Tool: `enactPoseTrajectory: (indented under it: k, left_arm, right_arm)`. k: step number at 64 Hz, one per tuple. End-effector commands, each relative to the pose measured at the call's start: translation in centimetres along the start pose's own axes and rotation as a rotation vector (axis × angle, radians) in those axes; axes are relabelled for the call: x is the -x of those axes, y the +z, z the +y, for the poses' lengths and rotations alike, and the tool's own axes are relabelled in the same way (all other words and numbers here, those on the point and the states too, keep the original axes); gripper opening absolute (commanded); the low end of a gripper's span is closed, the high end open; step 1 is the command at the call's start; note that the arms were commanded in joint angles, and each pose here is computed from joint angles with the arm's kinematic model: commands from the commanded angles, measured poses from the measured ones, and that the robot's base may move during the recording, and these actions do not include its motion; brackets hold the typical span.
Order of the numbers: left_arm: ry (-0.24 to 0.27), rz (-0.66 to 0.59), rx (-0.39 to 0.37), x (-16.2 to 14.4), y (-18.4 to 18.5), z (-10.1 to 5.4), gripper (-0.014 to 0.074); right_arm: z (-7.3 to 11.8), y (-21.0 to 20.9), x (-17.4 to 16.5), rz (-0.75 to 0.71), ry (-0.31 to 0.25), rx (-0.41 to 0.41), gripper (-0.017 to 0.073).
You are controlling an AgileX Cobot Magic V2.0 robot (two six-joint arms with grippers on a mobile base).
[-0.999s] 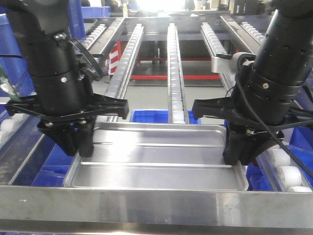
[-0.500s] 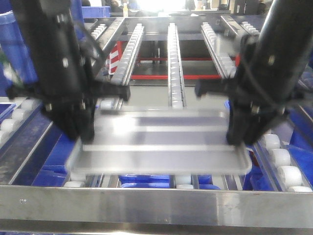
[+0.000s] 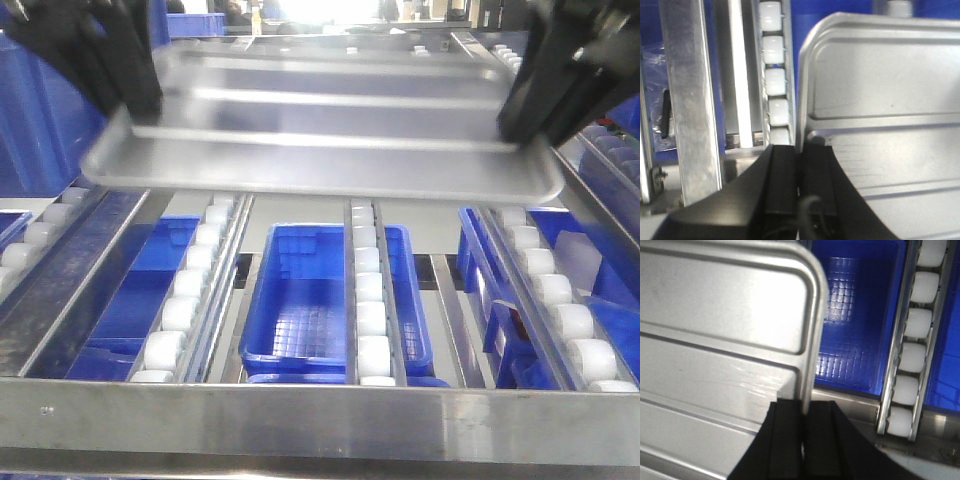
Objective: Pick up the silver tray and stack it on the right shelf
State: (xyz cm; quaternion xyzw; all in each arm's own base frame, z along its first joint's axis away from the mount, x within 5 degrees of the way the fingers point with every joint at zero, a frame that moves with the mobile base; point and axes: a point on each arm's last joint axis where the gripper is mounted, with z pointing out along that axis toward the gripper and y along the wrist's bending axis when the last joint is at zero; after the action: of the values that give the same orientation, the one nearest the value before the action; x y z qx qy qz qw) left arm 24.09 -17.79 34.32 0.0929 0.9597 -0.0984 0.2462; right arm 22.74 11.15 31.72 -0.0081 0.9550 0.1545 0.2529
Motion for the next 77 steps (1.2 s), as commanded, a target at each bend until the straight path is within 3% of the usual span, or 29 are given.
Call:
enactPoseTrajectory:
  k: [1,19,77]
  left_arm:
    - [0.039,-0.106,0.032,-0.1,-4.5,0.9,-0.0093]
    - [0.097,-0.116,-0.019,-1.6,-6.7,-0.3,-0.0093]
    - [0.102,-0.074,0.009,-1.9,-6.4,-0.2,-0.0093]
  right_arm:
    - [-0.5,-2.8,0.0,-0.051,-0.061,-0.036,0.0057]
    - [-0.5,-4.3,-0.4,-0.078,-0.063,-0.025,0.0057]
    - [-0.6,-4.3,-0.5,-0.062,-0.062,-0.031,0.0057]
